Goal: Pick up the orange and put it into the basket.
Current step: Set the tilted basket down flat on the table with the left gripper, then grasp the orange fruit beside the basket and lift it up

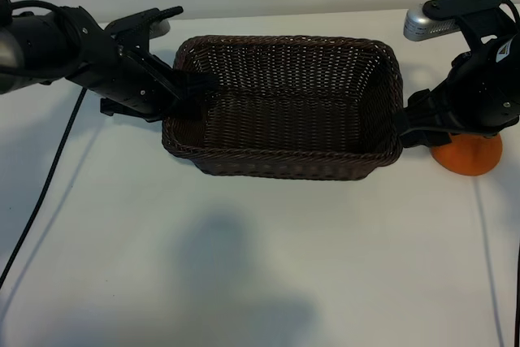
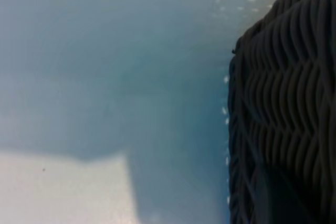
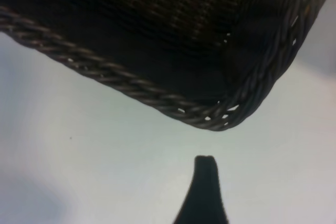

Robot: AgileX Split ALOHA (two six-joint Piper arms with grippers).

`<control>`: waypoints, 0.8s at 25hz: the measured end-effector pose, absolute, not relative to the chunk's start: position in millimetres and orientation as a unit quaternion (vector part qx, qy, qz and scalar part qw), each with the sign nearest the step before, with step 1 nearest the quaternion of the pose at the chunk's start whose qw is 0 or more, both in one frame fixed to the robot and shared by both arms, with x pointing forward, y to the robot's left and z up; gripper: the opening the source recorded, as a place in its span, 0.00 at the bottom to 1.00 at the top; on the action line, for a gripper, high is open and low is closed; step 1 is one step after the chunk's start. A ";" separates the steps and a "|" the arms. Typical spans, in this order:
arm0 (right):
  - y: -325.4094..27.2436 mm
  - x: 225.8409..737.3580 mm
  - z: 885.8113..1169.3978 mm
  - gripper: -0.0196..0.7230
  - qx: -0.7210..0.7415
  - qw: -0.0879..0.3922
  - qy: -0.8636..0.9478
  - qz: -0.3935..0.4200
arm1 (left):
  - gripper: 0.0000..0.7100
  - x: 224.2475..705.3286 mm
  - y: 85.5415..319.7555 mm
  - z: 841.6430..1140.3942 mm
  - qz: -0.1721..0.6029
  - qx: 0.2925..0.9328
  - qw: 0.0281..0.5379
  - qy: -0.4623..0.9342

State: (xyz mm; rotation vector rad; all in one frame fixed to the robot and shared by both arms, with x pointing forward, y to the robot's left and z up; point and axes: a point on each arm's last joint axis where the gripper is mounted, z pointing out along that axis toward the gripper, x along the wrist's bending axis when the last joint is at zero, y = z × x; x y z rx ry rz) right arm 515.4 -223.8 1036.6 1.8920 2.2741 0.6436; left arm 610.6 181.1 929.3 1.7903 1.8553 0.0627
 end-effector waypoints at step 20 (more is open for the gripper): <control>-223.8 515.3 1036.6 0.81 0.624 0.057 0.750 0.212 | 0.94 608.4 179.5 929.9 0.008 0.672 0.272 0.689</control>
